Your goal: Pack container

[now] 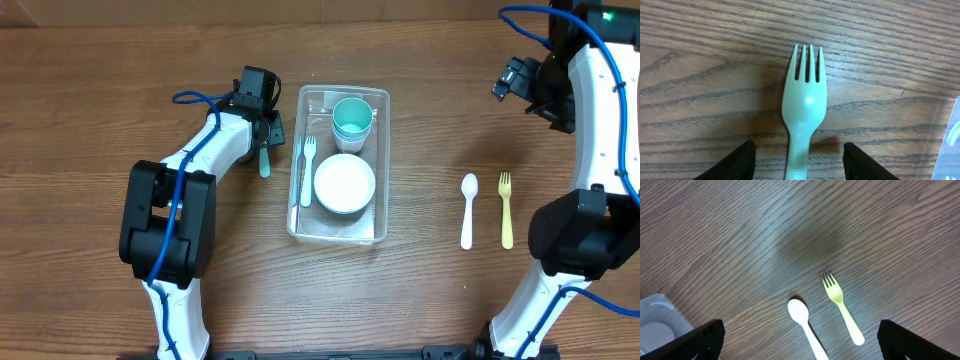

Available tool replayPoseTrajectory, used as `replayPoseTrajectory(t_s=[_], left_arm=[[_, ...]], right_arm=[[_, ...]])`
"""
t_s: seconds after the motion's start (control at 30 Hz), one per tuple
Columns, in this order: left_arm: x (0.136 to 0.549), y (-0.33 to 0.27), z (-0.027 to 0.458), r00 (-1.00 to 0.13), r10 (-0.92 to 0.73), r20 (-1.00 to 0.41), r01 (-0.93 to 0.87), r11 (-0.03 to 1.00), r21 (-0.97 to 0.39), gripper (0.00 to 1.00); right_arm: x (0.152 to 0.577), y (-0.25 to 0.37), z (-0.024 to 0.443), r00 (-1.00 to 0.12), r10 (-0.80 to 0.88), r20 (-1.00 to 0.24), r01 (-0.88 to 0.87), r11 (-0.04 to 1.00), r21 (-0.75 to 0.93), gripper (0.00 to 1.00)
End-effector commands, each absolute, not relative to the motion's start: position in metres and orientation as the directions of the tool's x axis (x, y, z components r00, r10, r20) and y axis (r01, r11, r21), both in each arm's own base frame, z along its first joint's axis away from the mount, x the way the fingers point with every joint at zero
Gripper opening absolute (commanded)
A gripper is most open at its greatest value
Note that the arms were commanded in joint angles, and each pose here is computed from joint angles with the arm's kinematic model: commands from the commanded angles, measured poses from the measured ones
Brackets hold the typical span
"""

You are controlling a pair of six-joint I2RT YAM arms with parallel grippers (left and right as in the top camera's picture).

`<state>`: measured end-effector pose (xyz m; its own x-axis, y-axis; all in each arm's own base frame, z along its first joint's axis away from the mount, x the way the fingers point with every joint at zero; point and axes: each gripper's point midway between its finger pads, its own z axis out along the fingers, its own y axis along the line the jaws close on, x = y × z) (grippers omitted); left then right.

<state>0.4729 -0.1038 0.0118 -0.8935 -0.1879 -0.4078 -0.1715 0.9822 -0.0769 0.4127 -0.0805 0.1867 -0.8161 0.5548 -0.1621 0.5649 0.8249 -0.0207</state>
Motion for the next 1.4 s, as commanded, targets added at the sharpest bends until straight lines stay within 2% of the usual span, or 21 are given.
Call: replayPoseTrajectory(t_s=[0.0, 0.27, 0.47, 0.57, 0.67, 0.77, 0.97, 1.03, 1.1, 1.13, 1.37], left_arm=[[0.473, -0.100, 0.005, -0.907, -0.114, -0.406, -0.111, 0.993, -0.033, 0.57], [0.475, -0.096, -0.017, -0.912, -0.113, -0.395, -0.121, 0.993, -0.003, 0.55], [0.484, -0.098, -0.016, -0.897, -0.117, -0.426, -0.121, 0.992, -0.017, 0.36], [0.484, -0.098, -0.016, -0.897, -0.117, -0.427, -0.121, 0.992, -0.017, 0.22], [0.485, -0.099, -0.015, -0.896, -0.117, -0.428, -0.120, 0.993, -0.021, 0.15], [0.488, -0.100, -0.011, -0.891, -0.120, -0.437, -0.120, 0.992, -0.026, 0.12], [0.493, -0.101, 0.020, -0.865, -0.128, -0.485, -0.120, 0.992, -0.048, 0.16], [0.493, -0.101, 0.032, -0.858, -0.130, -0.496, -0.120, 0.991, -0.053, 0.14], [0.493, -0.100, 0.048, -0.846, -0.133, -0.517, -0.121, 0.991, -0.058, 0.05], [0.493, -0.100, 0.052, -0.842, -0.134, -0.523, -0.120, 0.991, -0.060, 0.04], [0.487, -0.099, 0.054, -0.853, -0.131, -0.506, -0.121, 0.991, -0.052, 0.04]], right_arm=[[0.414, -0.081, 0.209, -0.801, 0.556, -0.221, 0.569, 0.822, 0.006, 1.00], [0.414, -0.081, 0.209, -0.801, 0.556, -0.221, 0.569, 0.822, 0.006, 1.00], [0.414, -0.081, 0.209, -0.801, 0.556, -0.221, 0.569, 0.822, 0.006, 1.00], [0.414, -0.081, 0.209, -0.801, 0.556, -0.221, 0.569, 0.822, 0.006, 1.00], [0.414, -0.081, 0.209, -0.801, 0.556, -0.221, 0.569, 0.822, 0.006, 1.00], [0.414, -0.081, 0.209, -0.801, 0.556, -0.221, 0.569, 0.822, 0.006, 1.00], [0.414, -0.081, 0.209, -0.801, 0.556, -0.221, 0.569, 0.822, 0.006, 1.00], [0.414, -0.081, 0.209, -0.801, 0.556, -0.221, 0.569, 0.822, 0.006, 1.00], [0.414, -0.081, 0.209, -0.801, 0.556, -0.221, 0.569, 0.822, 0.006, 1.00], [0.414, -0.081, 0.209, -0.801, 0.556, -0.221, 0.569, 0.822, 0.006, 1.00], [0.414, -0.081, 0.209, -0.801, 0.556, -0.221, 0.569, 0.822, 0.006, 1.00]])
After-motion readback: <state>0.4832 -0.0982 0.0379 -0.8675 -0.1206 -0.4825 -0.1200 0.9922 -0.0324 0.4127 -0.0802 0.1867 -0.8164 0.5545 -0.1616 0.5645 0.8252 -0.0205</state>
